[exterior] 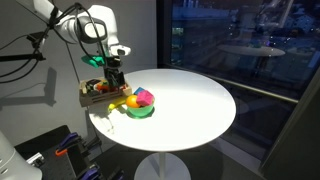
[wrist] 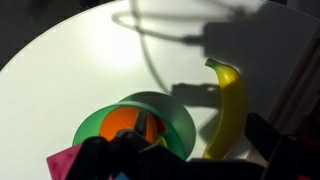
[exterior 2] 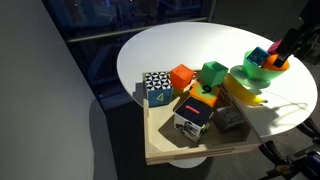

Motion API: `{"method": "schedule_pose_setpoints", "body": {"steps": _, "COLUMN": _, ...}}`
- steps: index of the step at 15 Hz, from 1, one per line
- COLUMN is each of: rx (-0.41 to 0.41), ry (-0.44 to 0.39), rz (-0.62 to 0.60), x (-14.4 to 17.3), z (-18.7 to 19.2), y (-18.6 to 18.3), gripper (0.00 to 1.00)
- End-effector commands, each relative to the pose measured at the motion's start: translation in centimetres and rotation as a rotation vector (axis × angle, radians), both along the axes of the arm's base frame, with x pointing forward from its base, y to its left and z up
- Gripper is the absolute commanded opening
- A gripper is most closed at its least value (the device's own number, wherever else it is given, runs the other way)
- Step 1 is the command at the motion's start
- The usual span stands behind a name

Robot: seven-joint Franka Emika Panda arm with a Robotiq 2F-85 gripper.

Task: Pick up the banana and put it in the wooden tray

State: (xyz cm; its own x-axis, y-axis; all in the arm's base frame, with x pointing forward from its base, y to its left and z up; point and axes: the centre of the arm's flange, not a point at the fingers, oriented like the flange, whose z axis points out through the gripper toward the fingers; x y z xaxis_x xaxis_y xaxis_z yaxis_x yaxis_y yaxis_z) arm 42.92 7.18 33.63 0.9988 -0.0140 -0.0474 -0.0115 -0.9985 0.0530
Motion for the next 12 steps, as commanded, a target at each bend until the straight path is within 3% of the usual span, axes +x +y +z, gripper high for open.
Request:
{"method": "schedule_pose_setpoints", "body": {"steps": 1, "rx": 0.000, "ry": 0.000, "rz": 0.000, "x": 0.0, "z": 0.0, "y": 0.0, "gripper": 1.00}}
{"method": "schedule_pose_setpoints", "body": {"steps": 6, "rx": 0.000, "ry": -0.002, "rz": 0.000, "x": 0.0, "z": 0.1, "y": 0.0, "gripper": 1.00}}
{"method": "schedule_pose_setpoints", "body": {"steps": 12, "rx": 0.024, "ry": 0.071, "rz": -0.033, "x": 1.7, "z": -3.7, "y": 0.5, "gripper": 1.00}}
